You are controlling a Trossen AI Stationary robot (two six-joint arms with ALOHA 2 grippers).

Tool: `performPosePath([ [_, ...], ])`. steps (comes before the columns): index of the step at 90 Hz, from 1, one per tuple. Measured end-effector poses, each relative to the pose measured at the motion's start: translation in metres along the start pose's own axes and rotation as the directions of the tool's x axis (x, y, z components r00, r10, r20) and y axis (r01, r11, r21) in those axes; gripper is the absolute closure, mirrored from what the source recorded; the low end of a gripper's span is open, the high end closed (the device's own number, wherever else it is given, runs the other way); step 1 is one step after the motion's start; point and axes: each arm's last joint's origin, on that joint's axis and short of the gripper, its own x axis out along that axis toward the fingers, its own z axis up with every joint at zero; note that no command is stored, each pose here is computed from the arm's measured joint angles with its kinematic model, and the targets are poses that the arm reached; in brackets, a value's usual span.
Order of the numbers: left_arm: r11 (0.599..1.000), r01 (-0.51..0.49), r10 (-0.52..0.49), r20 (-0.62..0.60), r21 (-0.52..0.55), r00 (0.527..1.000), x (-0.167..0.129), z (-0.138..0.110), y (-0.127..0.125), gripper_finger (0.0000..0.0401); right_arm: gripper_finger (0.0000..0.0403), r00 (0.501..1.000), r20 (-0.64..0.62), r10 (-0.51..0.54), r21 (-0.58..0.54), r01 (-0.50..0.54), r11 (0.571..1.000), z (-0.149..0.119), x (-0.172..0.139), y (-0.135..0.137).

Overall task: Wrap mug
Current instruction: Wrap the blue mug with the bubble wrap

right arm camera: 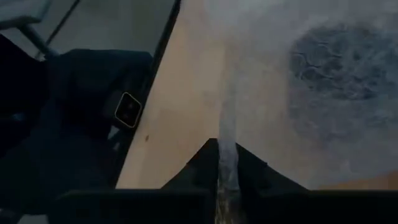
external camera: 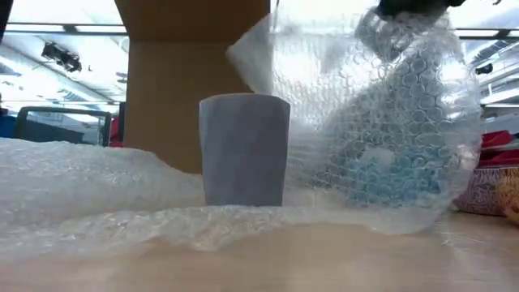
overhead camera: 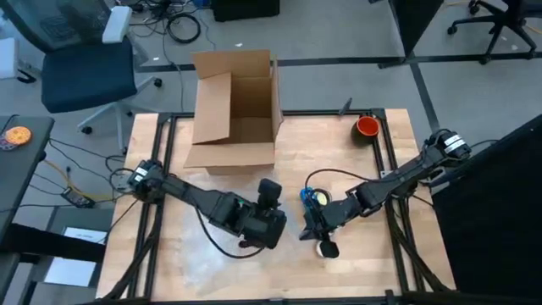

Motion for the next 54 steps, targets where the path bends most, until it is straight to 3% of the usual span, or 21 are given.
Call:
performPosePath([
  [25, 0.997, 0.05, -0.053, -0.058, -0.061, 0.997, 0.006, -0.007, 0.007, 0.0279, 0.0403, 1.0, -0.01, -0.004, -0.015, 0.004, 1.0, -0.001, 0.0, 0.0],
  [38, 0.982, 0.124, -0.139, -0.096, -0.142, 0.986, 0.005, -0.011, 0.005, 0.0253, 0.0403, 1.0, -0.028, -0.01, -0.015, 0.01, 1.0, -0.003, 0.0, -0.001],
  [54, 0.987, 0.118, -0.131, -0.122, -0.109, 0.984, -0.001, -0.013, -0.007, 0.021, 0.0403, 1.0, -0.028, -0.01, -0.015, 0.01, 1.0, -0.003, 0.0, -0.001],
])
